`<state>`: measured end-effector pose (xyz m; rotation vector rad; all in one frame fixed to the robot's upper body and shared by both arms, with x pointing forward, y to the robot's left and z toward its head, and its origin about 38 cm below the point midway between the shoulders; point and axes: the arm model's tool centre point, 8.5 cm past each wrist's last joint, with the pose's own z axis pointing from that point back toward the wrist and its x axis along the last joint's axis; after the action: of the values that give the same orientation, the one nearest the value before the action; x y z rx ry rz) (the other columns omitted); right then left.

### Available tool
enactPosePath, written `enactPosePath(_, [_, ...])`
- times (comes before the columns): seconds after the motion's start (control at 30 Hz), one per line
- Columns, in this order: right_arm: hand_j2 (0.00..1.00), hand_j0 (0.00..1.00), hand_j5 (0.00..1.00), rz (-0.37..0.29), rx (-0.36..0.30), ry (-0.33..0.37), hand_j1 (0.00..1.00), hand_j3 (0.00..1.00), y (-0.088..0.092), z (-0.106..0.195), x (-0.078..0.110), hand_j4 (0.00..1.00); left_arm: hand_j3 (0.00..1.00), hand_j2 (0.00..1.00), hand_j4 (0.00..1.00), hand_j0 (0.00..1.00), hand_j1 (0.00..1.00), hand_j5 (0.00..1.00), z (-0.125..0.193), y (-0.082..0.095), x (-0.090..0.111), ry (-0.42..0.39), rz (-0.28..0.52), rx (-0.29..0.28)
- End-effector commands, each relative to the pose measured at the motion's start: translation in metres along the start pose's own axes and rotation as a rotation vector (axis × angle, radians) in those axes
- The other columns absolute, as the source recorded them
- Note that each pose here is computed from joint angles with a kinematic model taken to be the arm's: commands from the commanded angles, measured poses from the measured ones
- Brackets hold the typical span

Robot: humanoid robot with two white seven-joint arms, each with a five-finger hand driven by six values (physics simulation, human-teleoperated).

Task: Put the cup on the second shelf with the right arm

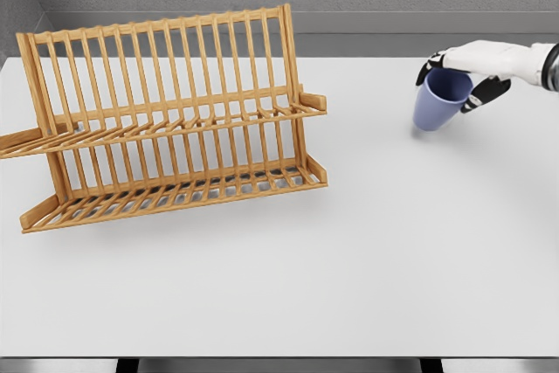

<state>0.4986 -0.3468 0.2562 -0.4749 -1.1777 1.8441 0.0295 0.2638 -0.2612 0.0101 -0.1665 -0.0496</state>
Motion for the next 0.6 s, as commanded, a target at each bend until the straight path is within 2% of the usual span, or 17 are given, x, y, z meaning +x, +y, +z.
enactPosePath(0.0, [0.63,0.63,0.63,0.0,-0.004,0.001,0.63,0.63,-0.002,0.002,-0.001,0.63,1.0,1.0,1.0,1.0,1.0,1.0,0.0,0.0,0.0,0.0,0.001,0.0])
enactPosePath(0.23, [0.63,0.63,0.63,0.032,-0.037,-0.004,0.63,0.63,-0.021,0.007,0.003,0.63,1.0,1.0,1.0,1.0,1.0,1.0,0.0,0.0,0.0,0.0,0.001,0.0])
enactPosePath(0.3, [0.63,0.63,0.63,0.044,-0.081,-0.021,0.63,0.63,-0.034,0.013,0.01,0.63,1.0,1.0,1.0,1.0,1.0,1.0,0.0,0.0,0.0,0.0,0.0,0.0])
enactPosePath(0.37, [0.63,0.63,0.63,0.049,-0.091,-0.021,0.63,0.63,-0.038,0.016,0.01,0.63,1.0,1.0,1.0,1.0,1.0,1.0,0.0,0.0,0.0,0.0,0.001,0.0])
enactPosePath(0.47, [0.63,0.63,0.63,0.079,-0.101,-0.05,0.63,0.63,-0.044,0.015,0.023,0.63,1.0,1.0,1.0,1.0,1.0,1.0,0.0,0.0,0.0,0.0,0.001,0.0])
enactPosePath(0.57, [0.64,0.64,0.64,0.089,-0.143,-0.059,0.64,0.64,-0.056,0.023,0.027,0.64,1.0,1.0,1.0,1.0,1.0,1.0,0.0,0.0,0.0,0.0,0.001,0.0])
